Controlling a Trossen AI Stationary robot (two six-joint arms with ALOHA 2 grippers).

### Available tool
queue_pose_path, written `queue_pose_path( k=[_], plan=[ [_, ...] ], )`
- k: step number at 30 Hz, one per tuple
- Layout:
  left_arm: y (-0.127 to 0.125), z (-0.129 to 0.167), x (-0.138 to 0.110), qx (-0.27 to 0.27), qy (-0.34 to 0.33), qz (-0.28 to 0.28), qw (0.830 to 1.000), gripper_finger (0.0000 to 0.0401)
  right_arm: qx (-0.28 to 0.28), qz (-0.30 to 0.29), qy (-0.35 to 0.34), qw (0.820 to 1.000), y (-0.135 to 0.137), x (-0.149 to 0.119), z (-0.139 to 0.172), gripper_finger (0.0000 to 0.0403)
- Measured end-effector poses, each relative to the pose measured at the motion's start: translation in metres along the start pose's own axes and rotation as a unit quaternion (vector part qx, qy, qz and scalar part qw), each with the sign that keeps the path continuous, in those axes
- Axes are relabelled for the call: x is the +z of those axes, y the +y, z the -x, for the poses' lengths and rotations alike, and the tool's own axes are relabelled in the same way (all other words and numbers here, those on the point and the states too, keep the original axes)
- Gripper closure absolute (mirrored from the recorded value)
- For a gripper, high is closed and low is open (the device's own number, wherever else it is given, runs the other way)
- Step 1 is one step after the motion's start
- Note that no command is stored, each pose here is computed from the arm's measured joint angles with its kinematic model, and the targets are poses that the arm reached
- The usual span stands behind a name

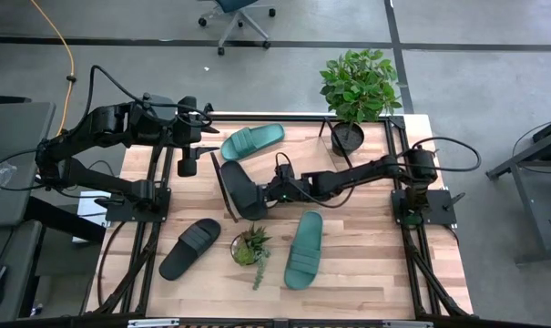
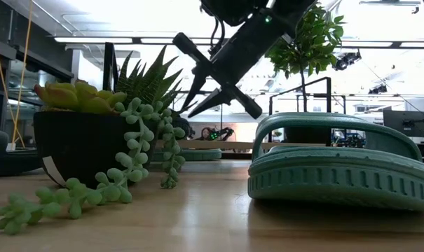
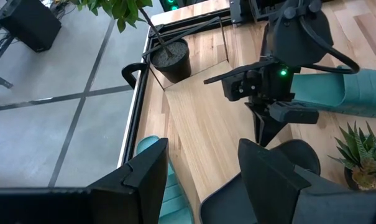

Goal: Pick and place slides into the shelf
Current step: Put the black slipper on the shelf

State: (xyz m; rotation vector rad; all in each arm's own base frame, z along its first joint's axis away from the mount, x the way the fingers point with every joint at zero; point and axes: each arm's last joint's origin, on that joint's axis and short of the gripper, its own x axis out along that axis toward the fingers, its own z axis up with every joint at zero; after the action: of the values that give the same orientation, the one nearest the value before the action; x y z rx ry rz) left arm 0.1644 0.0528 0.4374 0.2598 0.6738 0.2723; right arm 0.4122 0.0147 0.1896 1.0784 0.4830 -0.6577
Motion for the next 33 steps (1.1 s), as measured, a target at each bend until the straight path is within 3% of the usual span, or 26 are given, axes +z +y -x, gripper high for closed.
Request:
queue_pose_path(
  k=[11, 14, 27, 33],
  plan=[
    [0.0, 0.0, 0.0, 0.0, 0.001, 0.0, 1.0, 0.0219, 0.023, -0.014, 0.014, 1.0, -0.002, -0.005, -0.015, 0.0346],
    [0.0, 0.0, 0.0, -0.001, 0.002, 0.0, 1.0, 0.0219, 0.037, -0.012, -0.02, 0.999, 0.003, -0.005, -0.014, 0.0346],
    [0.0, 0.0, 0.0, -0.001, 0.002, 0.0, 1.0, 0.0219, 0.024, -0.02, -0.004, 0.999, -0.001, -0.004, -0.015, 0.0346],
    [0.0, 0.0, 0.0, -0.001, 0.002, 0.0, 1.0, 0.0219, 0.052, -0.002, 0.004, 0.999, 0.004, -0.003, -0.015, 0.0346]
  ],
)
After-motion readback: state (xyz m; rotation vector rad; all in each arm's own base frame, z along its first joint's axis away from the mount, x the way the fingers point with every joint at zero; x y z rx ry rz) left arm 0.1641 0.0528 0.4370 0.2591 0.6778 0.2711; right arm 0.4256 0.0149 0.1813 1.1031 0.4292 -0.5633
